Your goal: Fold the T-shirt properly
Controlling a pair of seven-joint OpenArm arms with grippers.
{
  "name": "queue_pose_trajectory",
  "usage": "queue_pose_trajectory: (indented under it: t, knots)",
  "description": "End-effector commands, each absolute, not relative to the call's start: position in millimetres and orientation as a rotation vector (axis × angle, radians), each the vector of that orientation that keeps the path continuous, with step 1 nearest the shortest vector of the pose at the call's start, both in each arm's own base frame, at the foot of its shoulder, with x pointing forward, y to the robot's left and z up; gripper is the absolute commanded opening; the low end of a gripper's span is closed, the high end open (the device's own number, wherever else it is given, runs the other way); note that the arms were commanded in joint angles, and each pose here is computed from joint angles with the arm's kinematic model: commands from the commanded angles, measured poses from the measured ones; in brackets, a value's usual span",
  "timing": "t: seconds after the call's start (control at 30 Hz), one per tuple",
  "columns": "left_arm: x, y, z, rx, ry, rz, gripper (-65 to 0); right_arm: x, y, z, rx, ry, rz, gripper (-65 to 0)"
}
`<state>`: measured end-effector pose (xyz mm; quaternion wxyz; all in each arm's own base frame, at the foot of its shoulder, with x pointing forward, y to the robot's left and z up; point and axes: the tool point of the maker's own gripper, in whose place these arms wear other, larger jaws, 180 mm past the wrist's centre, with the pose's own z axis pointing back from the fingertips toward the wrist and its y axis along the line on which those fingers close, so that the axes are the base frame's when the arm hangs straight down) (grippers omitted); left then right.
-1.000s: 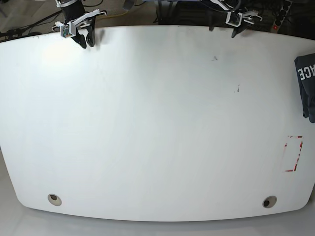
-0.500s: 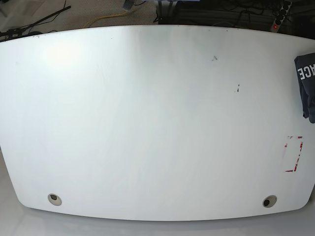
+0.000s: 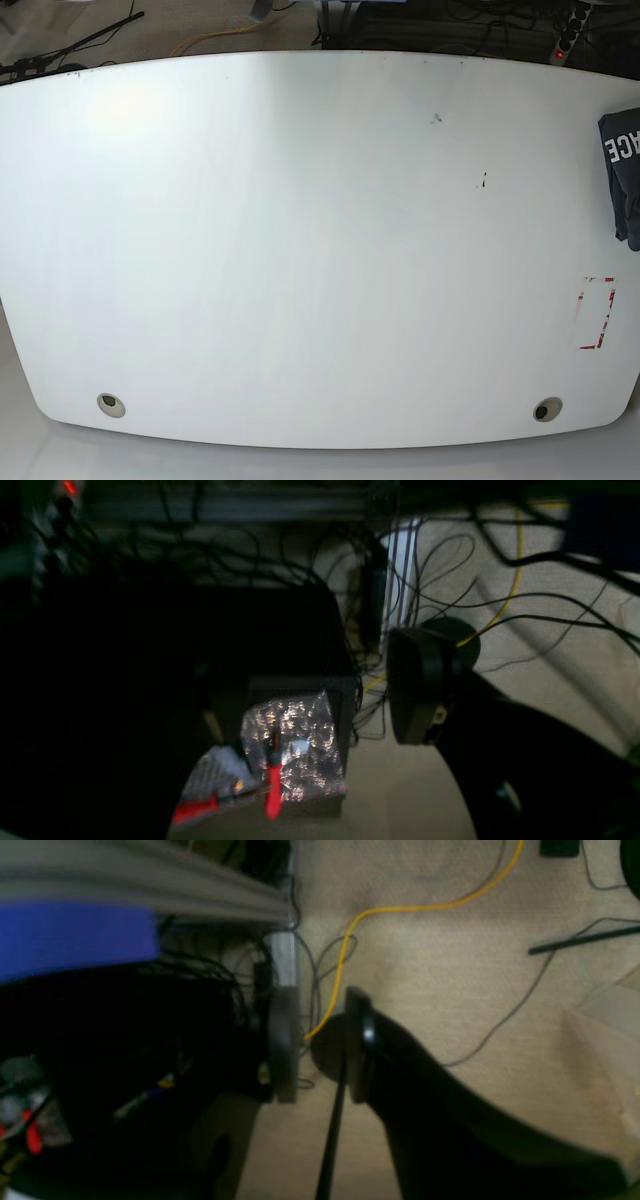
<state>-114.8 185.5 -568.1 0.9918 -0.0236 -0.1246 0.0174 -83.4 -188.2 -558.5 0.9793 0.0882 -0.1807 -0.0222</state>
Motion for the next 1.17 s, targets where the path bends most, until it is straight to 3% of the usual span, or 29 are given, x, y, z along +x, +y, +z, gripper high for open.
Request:
queue_pose_trajectory:
  t: [0.0, 0.47, 0.67, 0.83, 1.13]
  knots:
    - [-117, 191, -592, -0.037, -0.197, 0.062, -25.8, -80, -196, -575, 0.168, -0.344, -0.075, -50.6]
    - [-68, 182, -653, -0.054, -0.045, 0.112, -25.7, -32, -190, -629, 0.170, -0.262, -0.035, -50.4]
    - [-39, 180, -659, -0.049, -0.035, 0.098, -25.8, -6, -188, -637, 0.174, -0.265, -0.040, -49.9]
    - [-32, 207, -659, 0.100, -0.034, 0.082, -25.8, 12, -187, -642, 0.178, -0.262, -0.056, -49.9]
    - [-17, 201, -660, 0.089, -0.002, 0.031, -25.8, 13, -186, -643, 0.181, -0.258, -0.061, -49.8]
